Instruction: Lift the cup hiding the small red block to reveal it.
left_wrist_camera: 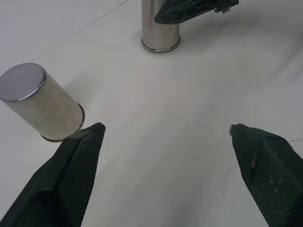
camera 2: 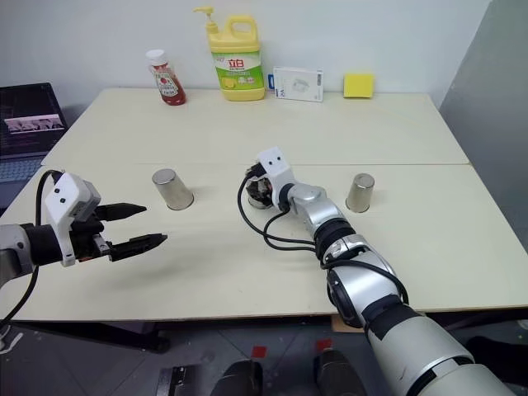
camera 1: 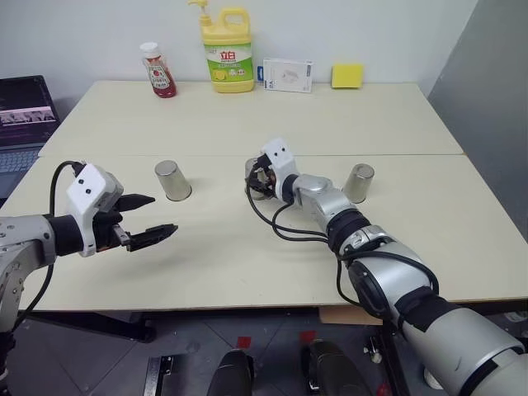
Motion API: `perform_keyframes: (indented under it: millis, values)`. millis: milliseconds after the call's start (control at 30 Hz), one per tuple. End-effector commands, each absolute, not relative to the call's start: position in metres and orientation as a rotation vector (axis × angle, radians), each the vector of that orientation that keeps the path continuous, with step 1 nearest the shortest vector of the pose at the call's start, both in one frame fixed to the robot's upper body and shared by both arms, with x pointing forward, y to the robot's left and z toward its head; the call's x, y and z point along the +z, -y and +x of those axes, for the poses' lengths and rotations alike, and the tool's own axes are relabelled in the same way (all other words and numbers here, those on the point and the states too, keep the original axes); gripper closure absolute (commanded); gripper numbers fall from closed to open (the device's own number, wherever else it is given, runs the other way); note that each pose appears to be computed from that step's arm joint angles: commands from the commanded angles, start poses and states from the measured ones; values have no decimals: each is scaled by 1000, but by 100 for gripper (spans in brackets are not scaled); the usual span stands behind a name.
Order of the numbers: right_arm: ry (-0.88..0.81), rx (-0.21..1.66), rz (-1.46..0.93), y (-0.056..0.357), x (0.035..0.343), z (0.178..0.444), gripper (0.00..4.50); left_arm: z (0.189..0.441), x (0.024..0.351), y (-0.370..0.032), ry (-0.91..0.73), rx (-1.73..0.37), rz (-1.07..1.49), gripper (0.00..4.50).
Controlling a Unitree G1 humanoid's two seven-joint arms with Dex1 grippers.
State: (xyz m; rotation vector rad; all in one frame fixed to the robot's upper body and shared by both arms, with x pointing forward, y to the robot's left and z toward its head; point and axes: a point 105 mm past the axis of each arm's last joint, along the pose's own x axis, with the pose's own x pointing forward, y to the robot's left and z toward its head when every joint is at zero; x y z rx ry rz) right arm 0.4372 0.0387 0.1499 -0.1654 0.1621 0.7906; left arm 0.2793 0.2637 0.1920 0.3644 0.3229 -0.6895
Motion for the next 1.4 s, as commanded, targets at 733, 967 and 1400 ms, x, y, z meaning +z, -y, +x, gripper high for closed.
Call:
perform_keyframes:
  millis: [733, 967, 1400]
  values:
    - [-149, 625, -195, 43, 164, 432, 191, 289, 205, -238, -255, -777, 364, 0]
    - [-117, 606, -118, 43, 176, 434, 7, 292, 204, -235, -252, -784, 362, 0]
    - [199, 837, -144, 72, 252, 353, 7, 292, 206, -262, -259, -637, 423, 0]
